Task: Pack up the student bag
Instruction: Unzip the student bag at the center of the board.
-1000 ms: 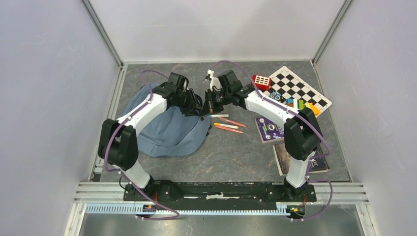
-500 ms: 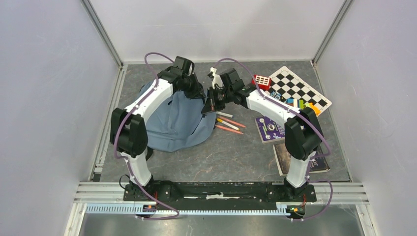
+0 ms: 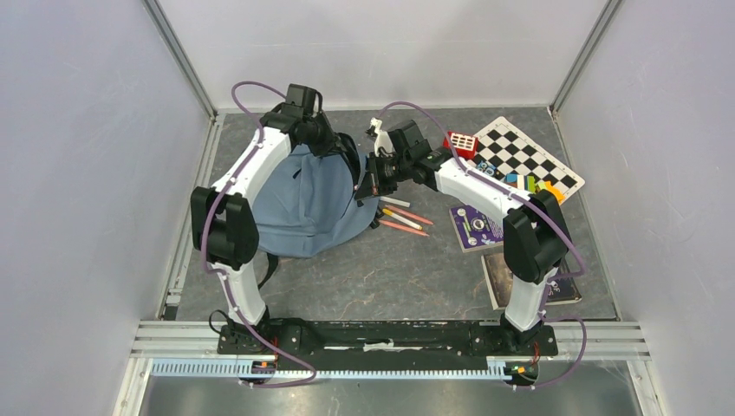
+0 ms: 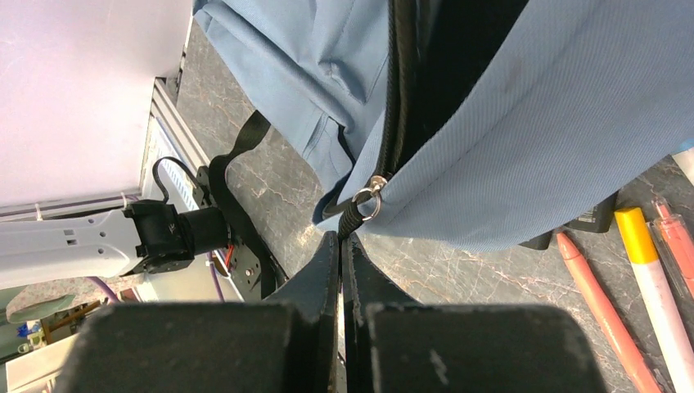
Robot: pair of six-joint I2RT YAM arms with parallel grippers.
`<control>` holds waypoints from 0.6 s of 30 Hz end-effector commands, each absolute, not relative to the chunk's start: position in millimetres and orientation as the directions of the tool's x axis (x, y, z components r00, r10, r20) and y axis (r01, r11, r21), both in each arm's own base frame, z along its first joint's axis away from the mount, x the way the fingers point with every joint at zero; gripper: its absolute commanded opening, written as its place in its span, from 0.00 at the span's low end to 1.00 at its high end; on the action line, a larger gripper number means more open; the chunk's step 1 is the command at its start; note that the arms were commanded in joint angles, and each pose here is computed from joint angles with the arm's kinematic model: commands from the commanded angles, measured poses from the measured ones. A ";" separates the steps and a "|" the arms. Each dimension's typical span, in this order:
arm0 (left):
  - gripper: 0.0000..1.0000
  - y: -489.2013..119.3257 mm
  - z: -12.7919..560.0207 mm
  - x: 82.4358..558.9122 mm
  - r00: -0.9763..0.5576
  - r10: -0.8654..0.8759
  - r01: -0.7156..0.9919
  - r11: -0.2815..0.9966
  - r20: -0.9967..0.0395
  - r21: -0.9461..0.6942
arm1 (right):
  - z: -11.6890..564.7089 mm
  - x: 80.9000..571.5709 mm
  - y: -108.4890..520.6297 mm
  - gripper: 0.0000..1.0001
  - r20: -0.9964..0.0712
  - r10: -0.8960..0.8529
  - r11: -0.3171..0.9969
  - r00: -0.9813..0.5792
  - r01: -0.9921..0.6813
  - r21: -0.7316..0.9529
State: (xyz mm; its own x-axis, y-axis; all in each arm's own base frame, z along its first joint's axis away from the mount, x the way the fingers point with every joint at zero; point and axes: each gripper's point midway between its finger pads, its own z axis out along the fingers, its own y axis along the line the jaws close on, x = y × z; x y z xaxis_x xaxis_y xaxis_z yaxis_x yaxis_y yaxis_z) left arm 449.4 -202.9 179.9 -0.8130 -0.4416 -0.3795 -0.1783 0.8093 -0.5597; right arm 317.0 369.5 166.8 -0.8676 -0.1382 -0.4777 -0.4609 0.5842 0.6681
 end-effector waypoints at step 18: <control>0.02 -160.2 214.8 535.7 -0.511 -0.737 -0.319 0.640 -0.442 -0.699 | 166.7 288.9 397.8 0.00 -0.468 -0.174 0.510 -0.866 -0.486 0.710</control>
